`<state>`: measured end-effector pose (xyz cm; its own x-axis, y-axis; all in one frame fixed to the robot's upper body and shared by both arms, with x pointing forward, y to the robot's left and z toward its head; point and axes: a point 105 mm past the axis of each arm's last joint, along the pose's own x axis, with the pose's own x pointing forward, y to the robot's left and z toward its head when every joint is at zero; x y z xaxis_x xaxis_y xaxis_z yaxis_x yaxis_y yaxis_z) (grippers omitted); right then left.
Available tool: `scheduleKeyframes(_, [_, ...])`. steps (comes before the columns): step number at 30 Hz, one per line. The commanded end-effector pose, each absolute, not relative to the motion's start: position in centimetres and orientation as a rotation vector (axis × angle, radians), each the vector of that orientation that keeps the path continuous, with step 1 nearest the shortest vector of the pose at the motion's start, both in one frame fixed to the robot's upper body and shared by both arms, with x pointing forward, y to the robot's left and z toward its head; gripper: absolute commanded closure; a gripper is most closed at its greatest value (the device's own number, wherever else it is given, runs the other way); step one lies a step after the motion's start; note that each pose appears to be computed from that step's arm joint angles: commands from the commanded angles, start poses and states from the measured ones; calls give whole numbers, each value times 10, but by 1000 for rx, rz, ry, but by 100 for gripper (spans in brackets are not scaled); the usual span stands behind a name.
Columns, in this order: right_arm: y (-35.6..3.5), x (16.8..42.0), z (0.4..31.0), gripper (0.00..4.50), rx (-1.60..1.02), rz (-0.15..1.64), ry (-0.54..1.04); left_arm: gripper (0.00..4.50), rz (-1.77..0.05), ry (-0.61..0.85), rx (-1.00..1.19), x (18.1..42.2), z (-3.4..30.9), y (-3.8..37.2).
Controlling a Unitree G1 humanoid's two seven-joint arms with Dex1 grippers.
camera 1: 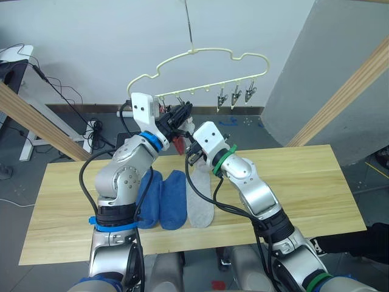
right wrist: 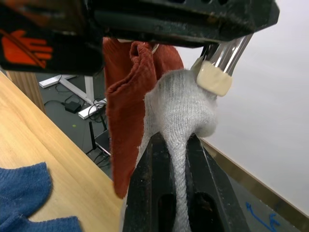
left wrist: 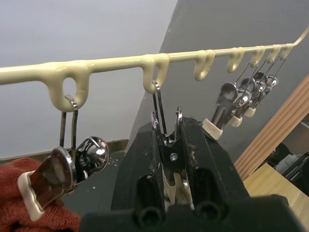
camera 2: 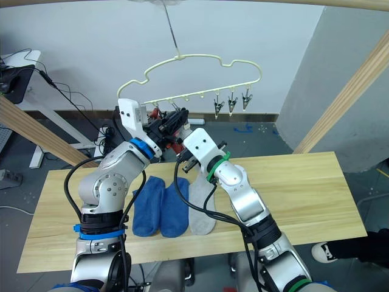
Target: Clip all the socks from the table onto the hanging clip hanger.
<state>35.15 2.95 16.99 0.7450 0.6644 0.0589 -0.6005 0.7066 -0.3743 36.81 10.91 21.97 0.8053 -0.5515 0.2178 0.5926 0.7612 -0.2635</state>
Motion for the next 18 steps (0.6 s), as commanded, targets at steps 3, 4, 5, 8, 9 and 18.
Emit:
scheduleKeyframes(3, [37,349,190,450,-316,717,-274,421,-640,-179,-330,360,231,109])
scheduleKeyframes(4, [38,349,190,450,-315,719,-275,421,-638,-172,-333,360,230,110])
scheduleKeyframes(5, [38,349,190,450,-314,721,-276,421,-637,-167,-336,360,229,110])
scheduleKeyframes(8, [39,349,190,450,-314,723,-279,322,-628,-155,-339,359,227,112])
scheduleKeyframes(9, [39,349,191,450,-314,723,-279,290,-627,-152,-338,359,226,113])
scheduleKeyframes(18, [39,350,189,450,-318,727,-275,202,-697,-132,-215,340,220,120])
